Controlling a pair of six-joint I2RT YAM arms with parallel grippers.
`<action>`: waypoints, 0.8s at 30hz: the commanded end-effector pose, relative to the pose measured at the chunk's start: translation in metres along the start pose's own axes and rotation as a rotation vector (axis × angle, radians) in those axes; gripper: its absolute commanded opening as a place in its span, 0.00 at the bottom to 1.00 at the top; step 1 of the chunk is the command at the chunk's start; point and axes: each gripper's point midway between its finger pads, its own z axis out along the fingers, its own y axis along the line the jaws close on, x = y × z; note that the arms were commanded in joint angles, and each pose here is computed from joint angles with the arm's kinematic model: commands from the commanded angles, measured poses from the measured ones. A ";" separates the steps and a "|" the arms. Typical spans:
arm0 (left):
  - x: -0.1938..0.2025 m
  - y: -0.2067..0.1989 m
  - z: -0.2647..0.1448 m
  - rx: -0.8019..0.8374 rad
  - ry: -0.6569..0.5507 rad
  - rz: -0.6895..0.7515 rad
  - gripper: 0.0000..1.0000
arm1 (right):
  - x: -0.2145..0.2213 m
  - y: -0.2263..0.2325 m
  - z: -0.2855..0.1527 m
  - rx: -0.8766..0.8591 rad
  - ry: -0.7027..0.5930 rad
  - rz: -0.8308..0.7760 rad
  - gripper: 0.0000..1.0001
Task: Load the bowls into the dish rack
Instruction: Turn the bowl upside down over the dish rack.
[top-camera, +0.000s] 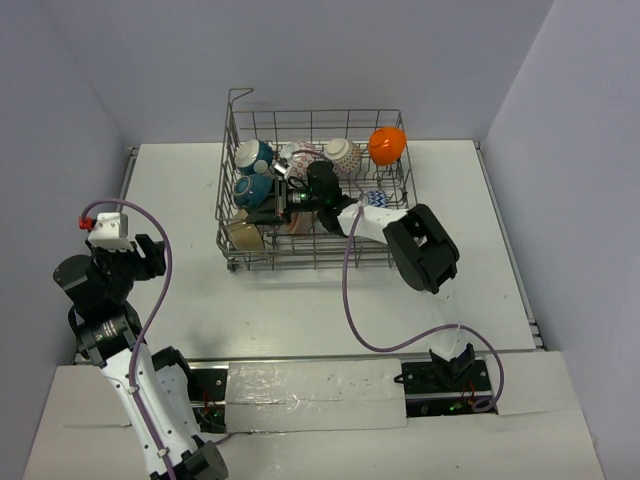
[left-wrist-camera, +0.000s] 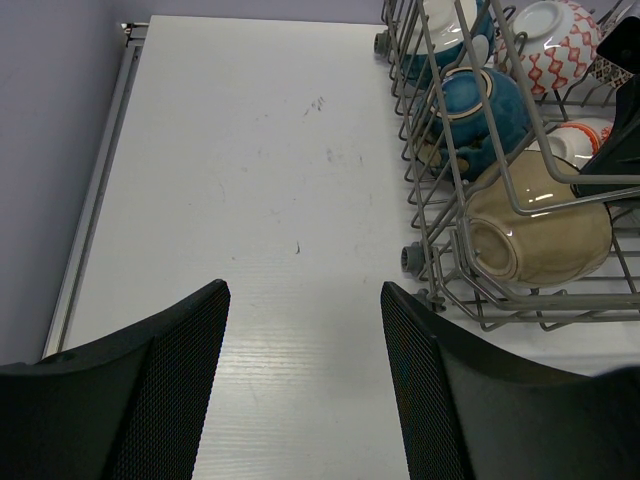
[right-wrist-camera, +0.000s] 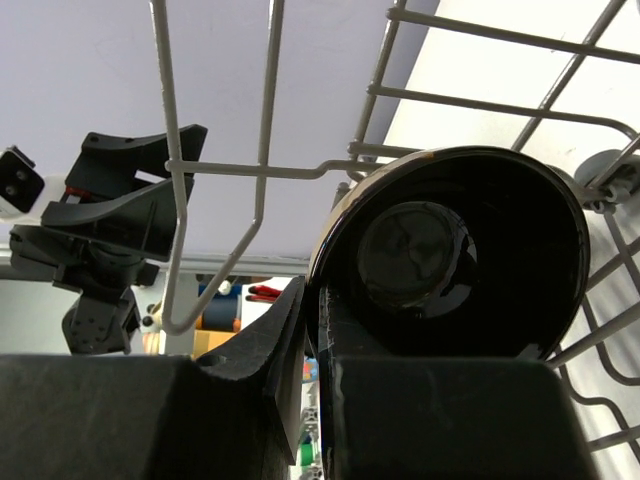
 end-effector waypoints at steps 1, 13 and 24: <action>-0.005 -0.001 0.001 0.014 -0.023 -0.002 0.68 | -0.006 0.045 0.005 -0.124 -0.001 -0.103 0.00; -0.004 -0.002 0.002 0.019 -0.021 -0.002 0.68 | -0.005 0.032 0.006 -0.068 0.018 -0.176 0.08; -0.005 -0.004 0.001 0.028 -0.023 0.002 0.68 | -0.012 0.013 0.003 0.099 0.036 -0.283 0.24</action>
